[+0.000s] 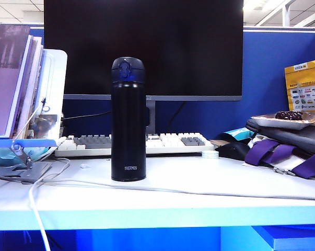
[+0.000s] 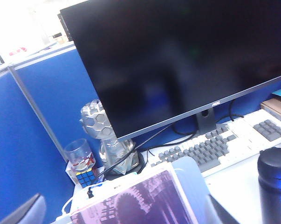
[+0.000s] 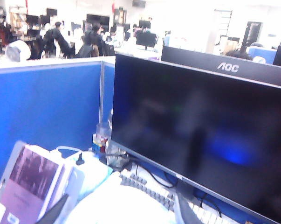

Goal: Pick up the mineral water bottle and place it vertically to the right of the black thermos cup.

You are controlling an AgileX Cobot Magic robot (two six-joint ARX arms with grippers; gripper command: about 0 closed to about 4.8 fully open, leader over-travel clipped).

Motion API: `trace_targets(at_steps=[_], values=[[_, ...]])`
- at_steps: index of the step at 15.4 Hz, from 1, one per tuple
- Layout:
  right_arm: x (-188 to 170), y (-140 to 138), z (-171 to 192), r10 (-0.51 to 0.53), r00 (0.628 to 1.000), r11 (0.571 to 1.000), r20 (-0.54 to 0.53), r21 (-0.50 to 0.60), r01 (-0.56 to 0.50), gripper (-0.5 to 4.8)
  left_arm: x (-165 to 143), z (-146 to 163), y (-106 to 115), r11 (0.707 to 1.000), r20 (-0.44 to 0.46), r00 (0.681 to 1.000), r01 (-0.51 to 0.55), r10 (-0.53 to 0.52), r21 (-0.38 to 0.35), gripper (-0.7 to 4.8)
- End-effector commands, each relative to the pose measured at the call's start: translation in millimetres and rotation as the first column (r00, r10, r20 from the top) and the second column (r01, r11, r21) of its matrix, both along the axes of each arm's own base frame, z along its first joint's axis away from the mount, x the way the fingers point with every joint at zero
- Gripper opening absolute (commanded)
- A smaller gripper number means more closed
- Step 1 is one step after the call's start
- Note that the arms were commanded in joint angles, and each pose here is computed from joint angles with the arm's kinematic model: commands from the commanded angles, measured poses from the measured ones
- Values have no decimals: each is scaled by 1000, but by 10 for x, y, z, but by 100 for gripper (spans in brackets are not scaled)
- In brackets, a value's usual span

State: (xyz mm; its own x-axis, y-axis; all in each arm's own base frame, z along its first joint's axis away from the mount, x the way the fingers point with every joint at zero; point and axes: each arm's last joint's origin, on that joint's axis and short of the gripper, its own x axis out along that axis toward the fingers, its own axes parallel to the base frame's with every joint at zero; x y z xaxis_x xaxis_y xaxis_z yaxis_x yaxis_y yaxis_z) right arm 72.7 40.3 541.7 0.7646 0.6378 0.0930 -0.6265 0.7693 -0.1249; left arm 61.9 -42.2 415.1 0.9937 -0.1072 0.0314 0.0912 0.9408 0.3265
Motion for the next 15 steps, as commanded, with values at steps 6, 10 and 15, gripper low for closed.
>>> trace_targets(at_steps=[6,10,15], values=[[340,153,-83,9,999,1000,-42,-30,-10,103,-2,13,0,1000,6,1000,6,-6,-10,479],[557,246,-353,9,1000,1000,-6,-6,-9,103,-2,13,0,1000,6,1000,5,-5,-10,479],[973,435,-1112,39,999,998,-11,50,-38,103,-2,13,0,1000,6,1000,5,-5,-10,479]])
